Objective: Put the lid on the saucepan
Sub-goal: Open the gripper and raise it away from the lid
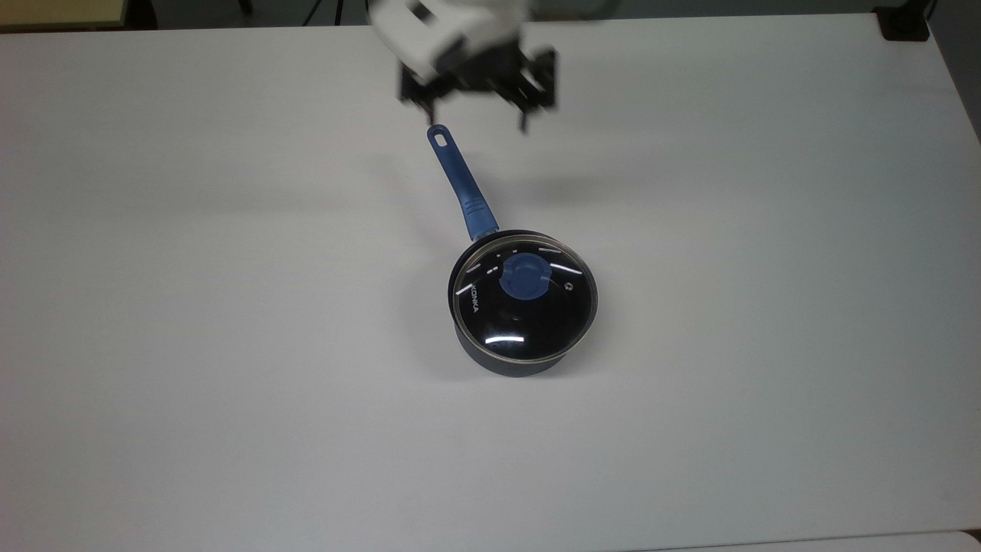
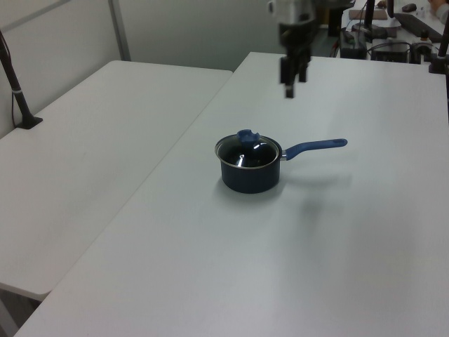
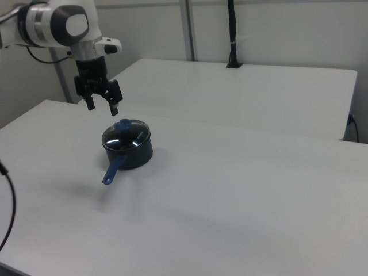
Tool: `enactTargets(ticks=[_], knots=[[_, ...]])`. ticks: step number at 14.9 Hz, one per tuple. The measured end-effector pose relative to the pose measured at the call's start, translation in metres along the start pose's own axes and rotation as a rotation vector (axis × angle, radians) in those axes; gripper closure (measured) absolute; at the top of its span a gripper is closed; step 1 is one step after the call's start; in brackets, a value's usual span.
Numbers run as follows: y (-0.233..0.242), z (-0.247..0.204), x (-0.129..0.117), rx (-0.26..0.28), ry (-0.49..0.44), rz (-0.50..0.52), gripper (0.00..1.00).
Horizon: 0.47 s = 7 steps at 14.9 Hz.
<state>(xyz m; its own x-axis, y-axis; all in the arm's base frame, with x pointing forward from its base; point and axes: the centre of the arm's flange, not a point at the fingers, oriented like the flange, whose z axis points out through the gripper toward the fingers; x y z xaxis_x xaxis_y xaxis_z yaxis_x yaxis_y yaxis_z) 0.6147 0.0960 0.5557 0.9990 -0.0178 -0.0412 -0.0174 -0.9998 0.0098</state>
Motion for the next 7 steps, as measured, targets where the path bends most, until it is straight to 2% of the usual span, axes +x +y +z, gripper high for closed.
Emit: enactTargets(ticks=[4,7], knots=[[0.064,-0.019,-0.055,-0.030,-0.018,0.022,0.00],[0.087,-0.019,-0.059,-0.036,-0.019,0.042,0.00]])
